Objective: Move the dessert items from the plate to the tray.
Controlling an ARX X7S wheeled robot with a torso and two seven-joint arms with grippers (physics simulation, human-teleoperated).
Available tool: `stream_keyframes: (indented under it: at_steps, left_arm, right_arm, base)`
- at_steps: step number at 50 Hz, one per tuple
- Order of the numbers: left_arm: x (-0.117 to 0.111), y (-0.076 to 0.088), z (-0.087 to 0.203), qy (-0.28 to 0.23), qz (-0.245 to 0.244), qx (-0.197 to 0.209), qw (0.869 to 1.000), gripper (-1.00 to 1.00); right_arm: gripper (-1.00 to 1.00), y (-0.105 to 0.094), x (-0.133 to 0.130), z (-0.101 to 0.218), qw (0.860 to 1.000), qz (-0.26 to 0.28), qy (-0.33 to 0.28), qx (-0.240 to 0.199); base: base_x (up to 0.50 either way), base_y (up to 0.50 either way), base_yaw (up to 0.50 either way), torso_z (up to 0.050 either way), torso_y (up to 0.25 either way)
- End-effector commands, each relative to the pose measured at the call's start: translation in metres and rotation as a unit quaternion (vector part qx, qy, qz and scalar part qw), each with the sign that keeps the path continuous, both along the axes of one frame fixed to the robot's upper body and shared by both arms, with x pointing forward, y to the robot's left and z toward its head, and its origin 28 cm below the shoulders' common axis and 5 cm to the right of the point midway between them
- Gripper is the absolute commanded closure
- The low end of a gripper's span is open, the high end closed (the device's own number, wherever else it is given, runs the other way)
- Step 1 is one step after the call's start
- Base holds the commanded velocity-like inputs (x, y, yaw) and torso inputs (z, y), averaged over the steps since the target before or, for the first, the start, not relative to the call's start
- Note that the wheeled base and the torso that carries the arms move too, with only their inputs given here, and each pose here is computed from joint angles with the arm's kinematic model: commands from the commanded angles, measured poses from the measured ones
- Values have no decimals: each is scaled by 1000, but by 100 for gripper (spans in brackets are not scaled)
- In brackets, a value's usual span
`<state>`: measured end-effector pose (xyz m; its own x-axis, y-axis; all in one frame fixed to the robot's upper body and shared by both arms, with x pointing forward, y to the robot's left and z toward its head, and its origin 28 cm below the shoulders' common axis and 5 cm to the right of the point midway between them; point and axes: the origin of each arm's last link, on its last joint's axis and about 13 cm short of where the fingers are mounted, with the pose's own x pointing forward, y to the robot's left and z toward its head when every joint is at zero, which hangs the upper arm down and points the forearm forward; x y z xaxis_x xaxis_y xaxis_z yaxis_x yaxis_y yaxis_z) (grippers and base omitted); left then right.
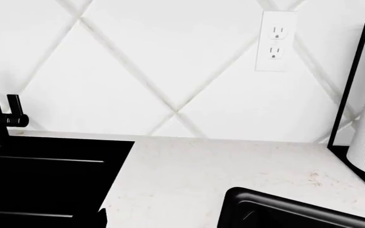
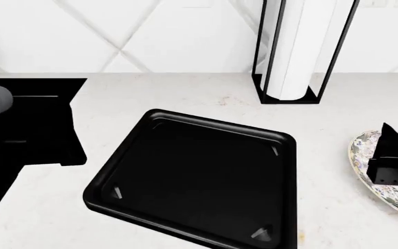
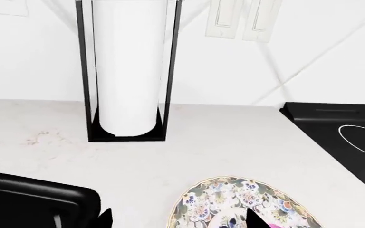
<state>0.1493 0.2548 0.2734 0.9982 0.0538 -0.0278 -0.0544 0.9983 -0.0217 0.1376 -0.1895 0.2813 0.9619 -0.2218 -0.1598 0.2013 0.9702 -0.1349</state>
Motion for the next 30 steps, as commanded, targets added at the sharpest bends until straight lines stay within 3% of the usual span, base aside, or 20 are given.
stream_keyframes:
  at_steps: [1,30]
  left_arm:
    - [-1,1,0,-3,2,-3,1000,-100]
    - [2,0,-3,0,1,-1,1000,-100]
  right_arm:
    - [-100,-16,2,-4,999,-38,33,-2]
    - [-100,-46,-4,-22,992,-105,75,-5]
  base:
    - [0,0,0,0,0]
    - [0,0,0,0,0]
